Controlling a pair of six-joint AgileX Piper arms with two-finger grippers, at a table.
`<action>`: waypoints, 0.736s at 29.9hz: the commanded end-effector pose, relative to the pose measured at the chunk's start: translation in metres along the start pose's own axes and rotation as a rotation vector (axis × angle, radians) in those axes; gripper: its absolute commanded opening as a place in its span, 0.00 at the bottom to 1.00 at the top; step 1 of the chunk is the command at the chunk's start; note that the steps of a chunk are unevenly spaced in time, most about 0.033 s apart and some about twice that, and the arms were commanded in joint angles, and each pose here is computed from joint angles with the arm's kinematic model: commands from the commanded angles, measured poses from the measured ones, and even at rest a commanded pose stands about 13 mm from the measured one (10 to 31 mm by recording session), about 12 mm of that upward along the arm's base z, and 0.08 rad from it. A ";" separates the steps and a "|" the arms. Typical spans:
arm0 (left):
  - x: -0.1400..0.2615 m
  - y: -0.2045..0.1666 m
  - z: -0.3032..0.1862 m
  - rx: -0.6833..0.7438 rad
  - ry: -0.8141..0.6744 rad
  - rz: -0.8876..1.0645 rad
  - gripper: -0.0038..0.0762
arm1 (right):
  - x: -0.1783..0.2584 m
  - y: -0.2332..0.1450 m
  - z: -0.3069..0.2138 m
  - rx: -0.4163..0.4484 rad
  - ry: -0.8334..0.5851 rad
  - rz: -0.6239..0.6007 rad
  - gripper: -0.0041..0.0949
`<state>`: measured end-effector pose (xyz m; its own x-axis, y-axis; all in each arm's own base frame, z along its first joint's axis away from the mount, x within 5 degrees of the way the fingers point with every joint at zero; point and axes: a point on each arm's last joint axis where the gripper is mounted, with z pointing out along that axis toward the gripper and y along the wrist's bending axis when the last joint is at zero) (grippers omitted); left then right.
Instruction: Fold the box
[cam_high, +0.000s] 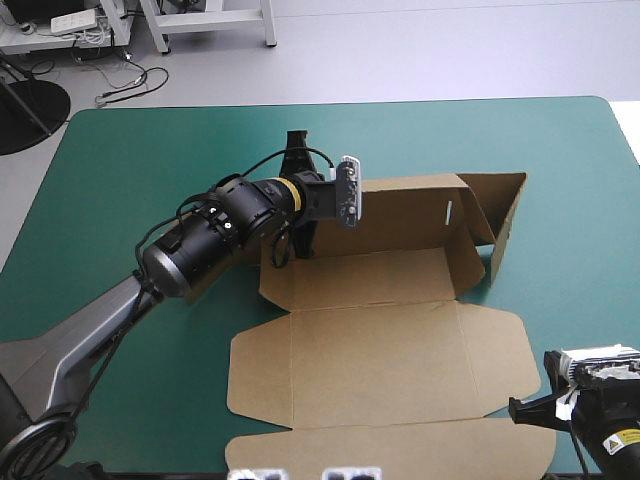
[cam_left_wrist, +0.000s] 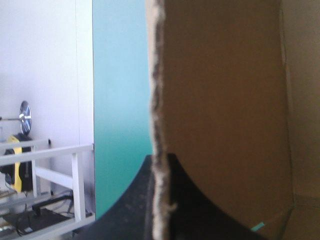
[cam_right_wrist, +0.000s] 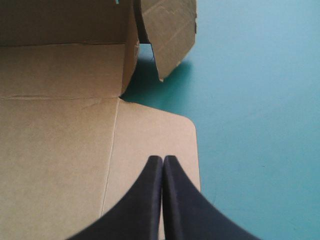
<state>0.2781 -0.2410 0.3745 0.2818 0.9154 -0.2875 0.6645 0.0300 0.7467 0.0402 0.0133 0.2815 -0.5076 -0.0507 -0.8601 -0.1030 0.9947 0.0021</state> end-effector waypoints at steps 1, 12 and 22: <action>-0.024 0.013 -0.031 -0.128 -0.125 0.054 0.04 | -0.013 -0.001 -0.004 0.011 -0.082 -0.001 0.03; -0.030 -0.002 0.002 -0.076 -0.097 0.099 0.04 | -0.013 -0.001 -0.004 0.008 -0.083 0.003 0.03; -0.033 0.005 0.004 -0.190 -0.083 0.021 0.04 | -0.042 -0.009 -0.014 0.089 -0.155 0.083 0.03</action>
<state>0.2833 -0.2742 0.3551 0.3160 0.9080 -0.2752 0.6036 0.0313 0.7966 0.0417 0.0084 0.2961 -0.4740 0.0287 -0.8801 -0.0169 0.9990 0.0417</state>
